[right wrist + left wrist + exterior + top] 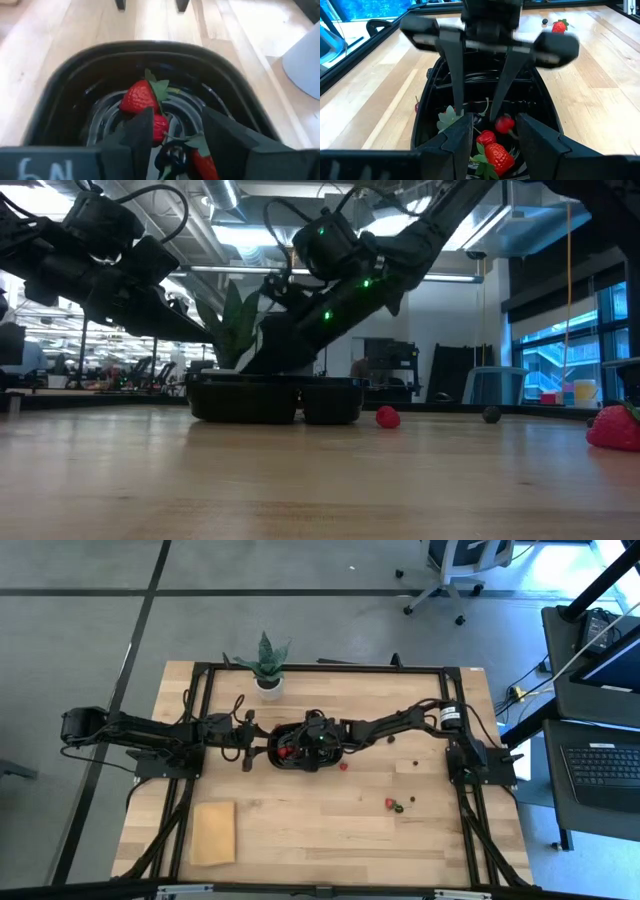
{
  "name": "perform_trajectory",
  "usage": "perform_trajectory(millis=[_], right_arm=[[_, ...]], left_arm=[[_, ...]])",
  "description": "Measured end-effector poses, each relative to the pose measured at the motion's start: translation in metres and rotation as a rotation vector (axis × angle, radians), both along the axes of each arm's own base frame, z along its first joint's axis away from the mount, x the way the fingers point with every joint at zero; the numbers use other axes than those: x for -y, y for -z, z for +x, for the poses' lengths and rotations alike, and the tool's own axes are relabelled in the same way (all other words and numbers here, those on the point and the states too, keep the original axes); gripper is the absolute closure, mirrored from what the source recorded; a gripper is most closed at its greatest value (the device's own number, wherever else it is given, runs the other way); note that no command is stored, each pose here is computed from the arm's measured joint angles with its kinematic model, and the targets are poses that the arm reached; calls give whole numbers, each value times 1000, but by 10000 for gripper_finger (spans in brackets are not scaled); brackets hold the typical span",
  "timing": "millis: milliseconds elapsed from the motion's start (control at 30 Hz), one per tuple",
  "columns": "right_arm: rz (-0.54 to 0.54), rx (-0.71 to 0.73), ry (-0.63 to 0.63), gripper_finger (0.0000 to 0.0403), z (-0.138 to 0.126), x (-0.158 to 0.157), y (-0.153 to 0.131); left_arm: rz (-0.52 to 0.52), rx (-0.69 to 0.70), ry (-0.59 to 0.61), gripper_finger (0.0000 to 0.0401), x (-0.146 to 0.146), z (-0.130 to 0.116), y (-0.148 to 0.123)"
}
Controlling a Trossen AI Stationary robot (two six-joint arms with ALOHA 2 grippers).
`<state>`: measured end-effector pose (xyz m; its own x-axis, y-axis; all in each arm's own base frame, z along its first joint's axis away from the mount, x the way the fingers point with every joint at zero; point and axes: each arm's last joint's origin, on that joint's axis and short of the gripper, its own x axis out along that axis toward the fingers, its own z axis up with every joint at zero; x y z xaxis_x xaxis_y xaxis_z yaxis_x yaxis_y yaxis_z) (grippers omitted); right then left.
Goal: Pick and placing Produce into tupperware
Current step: Put the bottom red raspberry into the black bin
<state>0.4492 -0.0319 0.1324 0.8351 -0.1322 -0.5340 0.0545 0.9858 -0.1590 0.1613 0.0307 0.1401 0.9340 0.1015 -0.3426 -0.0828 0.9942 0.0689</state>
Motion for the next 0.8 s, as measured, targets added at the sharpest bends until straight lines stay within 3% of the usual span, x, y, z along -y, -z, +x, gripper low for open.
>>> perform_trajectory(millis=[367,533,800], right_arm=[[-13,-133,-45,218,-31,-15,-52],[-3,-194,-36,218,-67,-14,-57],[-27,-102,7,218,-131,0,-86]], left_arm=[[-25,-24,-6,254,0,-1,2],[-30,-24,-7,254,0,-1,2],[-28,-15,-7,254,0,-1,2]])
